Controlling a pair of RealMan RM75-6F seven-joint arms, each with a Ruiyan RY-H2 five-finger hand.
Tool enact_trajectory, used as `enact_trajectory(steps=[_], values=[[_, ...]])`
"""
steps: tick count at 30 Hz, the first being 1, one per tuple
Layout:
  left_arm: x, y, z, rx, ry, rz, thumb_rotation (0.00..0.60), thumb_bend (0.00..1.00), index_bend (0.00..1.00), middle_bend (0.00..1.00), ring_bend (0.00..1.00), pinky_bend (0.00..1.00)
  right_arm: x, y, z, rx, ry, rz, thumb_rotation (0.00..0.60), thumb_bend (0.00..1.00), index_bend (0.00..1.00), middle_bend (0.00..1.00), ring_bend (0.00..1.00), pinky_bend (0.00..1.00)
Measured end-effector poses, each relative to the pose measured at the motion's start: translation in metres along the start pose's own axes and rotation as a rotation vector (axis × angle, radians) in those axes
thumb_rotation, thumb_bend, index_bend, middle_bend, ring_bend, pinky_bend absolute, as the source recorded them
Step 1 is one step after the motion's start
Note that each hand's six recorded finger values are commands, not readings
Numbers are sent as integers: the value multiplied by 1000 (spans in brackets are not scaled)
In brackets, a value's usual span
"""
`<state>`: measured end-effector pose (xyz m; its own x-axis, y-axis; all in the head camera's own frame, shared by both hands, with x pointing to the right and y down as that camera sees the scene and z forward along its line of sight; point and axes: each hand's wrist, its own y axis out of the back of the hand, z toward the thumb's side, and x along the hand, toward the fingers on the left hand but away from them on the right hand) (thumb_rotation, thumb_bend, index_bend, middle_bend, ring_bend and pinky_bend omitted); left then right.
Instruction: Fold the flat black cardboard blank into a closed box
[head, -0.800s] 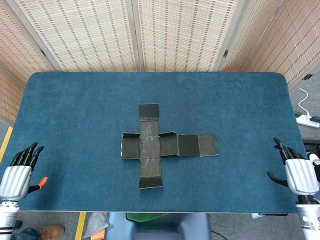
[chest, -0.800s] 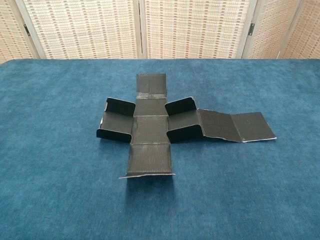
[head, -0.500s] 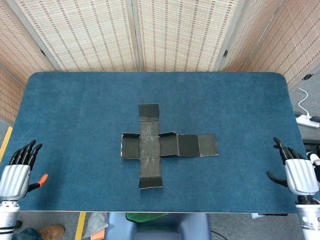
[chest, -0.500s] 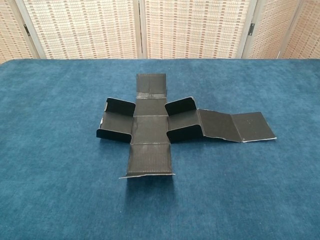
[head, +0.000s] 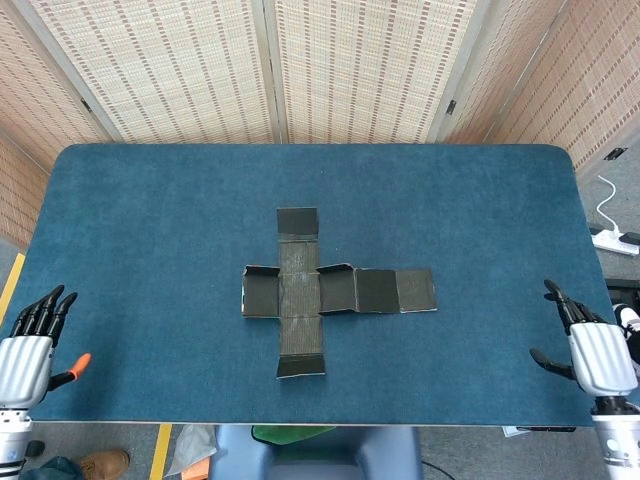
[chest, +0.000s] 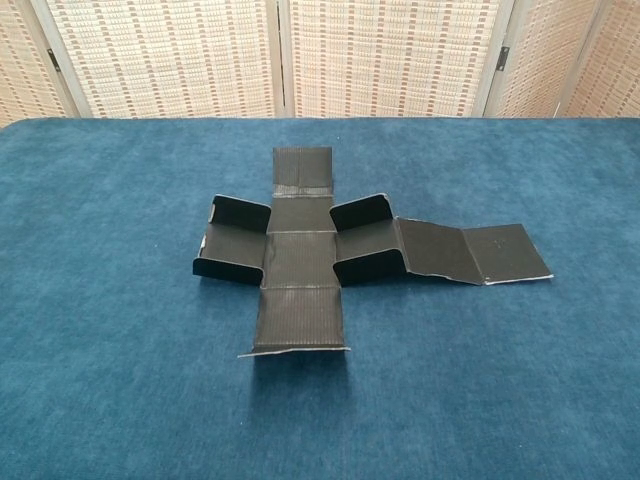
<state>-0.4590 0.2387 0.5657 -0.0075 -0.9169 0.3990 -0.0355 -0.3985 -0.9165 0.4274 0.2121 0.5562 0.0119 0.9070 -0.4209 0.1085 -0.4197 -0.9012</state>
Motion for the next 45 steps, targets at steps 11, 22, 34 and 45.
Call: enact_trajectory(steps=[11,22,34,45], values=[[0,-2,-1,1,2,-10,600,220,102,99,101,135,-20,-13,23,22,37,81,600,109,0,124,590,908],[2,-10,1,13,1,-43,600,221,102,88,96,135,-92,-63,111,-56,158,295,600,109,0,64,719,1000],[3,-16,1,19,2,-72,600,222,100,75,86,135,-135,-102,160,-133,127,481,600,142,0,9,730,1000],[1,-22,-2,13,6,-91,600,222,88,65,80,135,-162,-137,203,-91,102,584,600,113,0,6,730,1000]])
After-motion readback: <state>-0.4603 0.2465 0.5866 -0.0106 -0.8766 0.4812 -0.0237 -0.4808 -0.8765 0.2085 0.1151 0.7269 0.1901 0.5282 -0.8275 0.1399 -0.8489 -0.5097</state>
